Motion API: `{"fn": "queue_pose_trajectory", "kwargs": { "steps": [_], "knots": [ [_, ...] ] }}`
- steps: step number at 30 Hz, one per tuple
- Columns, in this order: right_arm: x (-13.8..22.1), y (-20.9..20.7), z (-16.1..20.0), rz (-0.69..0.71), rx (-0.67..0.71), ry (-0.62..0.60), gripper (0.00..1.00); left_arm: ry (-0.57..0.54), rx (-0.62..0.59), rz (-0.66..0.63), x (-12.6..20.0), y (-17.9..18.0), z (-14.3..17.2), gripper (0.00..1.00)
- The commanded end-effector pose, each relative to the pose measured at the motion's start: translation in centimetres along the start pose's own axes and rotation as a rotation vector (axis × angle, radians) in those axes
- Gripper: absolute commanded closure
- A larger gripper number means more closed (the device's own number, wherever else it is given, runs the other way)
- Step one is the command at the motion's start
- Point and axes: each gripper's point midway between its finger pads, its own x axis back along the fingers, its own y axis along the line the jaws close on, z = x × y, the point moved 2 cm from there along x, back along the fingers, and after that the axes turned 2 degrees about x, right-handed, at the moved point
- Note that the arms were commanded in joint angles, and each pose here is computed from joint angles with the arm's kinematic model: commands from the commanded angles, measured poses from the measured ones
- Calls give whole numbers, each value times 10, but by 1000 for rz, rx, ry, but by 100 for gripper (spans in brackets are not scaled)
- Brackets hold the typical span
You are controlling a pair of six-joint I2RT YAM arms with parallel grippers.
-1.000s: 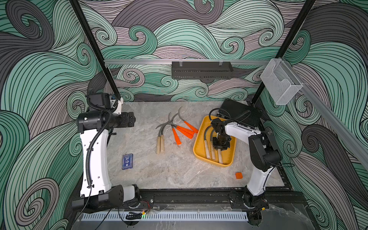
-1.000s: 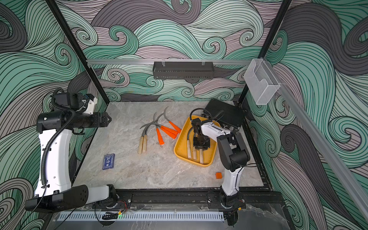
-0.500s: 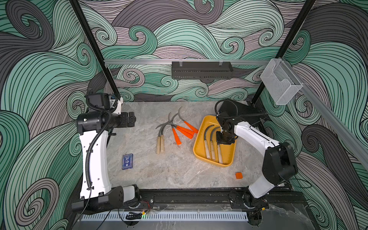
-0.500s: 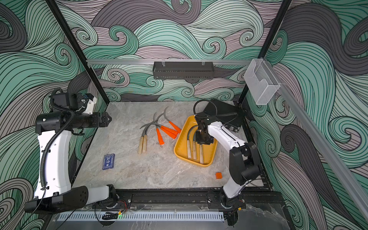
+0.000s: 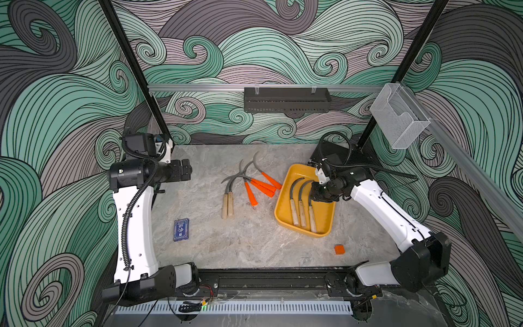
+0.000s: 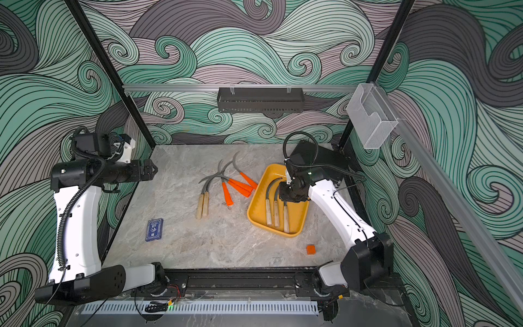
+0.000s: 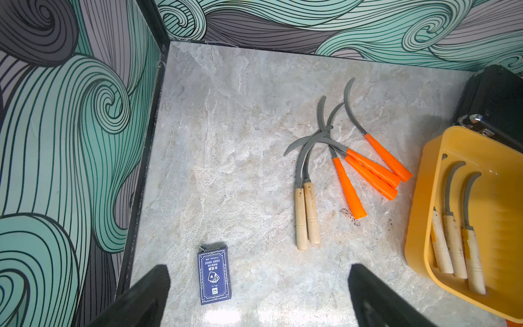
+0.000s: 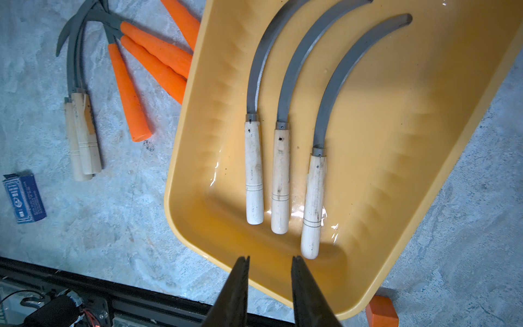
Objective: Put small sickles into storage boxes
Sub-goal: Place the sickle in the storage box, then pick up the sickle at the center of the board.
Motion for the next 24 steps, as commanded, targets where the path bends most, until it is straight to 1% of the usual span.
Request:
{"fn": "queue_pose_trajectory", "kwargs": {
  "steps": [1,7,10,15,24],
  "knots": [
    [13,20,1,-48,43,1,72,17,65,-71,3,15,5,1],
    [25,59,-6,-96,112,-23,72,40,143,-121,3,34,3,2],
    [24,81,-8,-124,142,-13,72,37,169,-129,4,42,1,2],
    [15,115,-9,-151,201,17,72,30,197,-137,9,54,5,3],
    [-7,169,-4,-180,284,64,73,7,203,-87,17,56,12,4]
  ]
}}
